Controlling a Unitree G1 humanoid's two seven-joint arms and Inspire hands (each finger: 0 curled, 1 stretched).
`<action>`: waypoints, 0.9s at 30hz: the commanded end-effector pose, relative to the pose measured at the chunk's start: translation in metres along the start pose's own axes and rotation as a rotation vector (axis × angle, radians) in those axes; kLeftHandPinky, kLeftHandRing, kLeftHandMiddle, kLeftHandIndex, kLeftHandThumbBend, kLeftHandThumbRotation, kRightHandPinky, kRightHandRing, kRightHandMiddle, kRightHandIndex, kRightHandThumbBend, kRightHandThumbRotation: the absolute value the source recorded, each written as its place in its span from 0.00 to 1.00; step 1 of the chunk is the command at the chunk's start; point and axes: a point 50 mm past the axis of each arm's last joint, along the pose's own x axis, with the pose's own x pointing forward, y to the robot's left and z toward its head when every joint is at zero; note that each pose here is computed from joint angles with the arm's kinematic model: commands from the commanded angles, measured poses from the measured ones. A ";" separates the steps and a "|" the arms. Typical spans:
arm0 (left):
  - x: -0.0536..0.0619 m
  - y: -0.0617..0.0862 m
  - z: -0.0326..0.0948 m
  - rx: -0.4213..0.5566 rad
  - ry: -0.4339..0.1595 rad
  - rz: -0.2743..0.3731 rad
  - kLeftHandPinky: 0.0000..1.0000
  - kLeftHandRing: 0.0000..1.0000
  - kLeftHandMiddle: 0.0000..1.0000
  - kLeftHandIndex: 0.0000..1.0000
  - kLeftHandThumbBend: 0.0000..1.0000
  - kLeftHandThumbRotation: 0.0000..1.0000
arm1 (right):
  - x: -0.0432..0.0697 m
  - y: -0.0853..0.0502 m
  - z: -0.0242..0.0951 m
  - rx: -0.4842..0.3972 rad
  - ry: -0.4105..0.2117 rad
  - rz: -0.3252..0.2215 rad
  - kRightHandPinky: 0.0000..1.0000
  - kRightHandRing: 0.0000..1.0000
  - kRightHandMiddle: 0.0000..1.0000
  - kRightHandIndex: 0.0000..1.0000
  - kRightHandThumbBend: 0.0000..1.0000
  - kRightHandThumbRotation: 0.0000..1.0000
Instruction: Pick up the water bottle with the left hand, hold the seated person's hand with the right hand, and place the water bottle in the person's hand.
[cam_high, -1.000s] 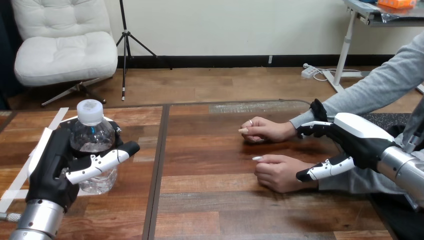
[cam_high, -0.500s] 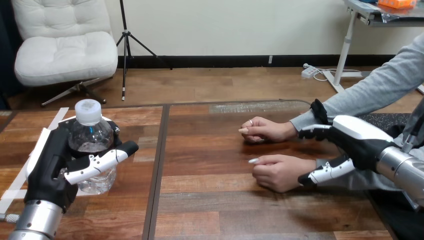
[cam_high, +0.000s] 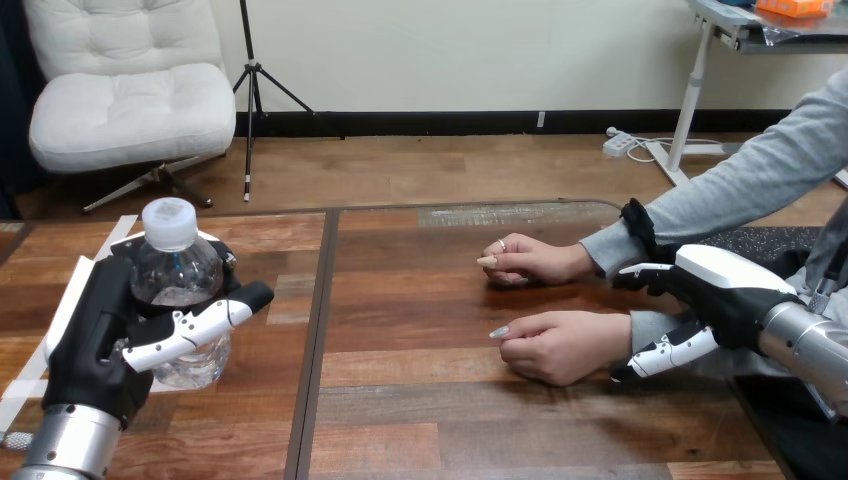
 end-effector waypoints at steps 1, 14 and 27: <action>0.011 0.002 0.026 0.007 -0.136 0.004 0.25 0.31 0.36 0.39 0.59 0.00 | 0.006 -0.033 0.011 -0.021 -0.023 -0.078 0.87 0.88 0.89 0.87 1.00 0.43; 0.010 0.003 0.027 0.001 -0.138 0.011 0.25 0.30 0.35 0.39 0.59 0.00 | 0.008 -0.027 0.007 -0.023 0.016 -0.051 0.88 0.89 0.89 0.88 1.00 0.40; 0.010 0.005 0.027 0.014 -0.136 0.014 0.25 0.30 0.35 0.39 0.60 0.00 | 0.009 -0.022 0.005 -0.014 0.044 -0.041 0.83 0.88 0.89 0.88 1.00 0.32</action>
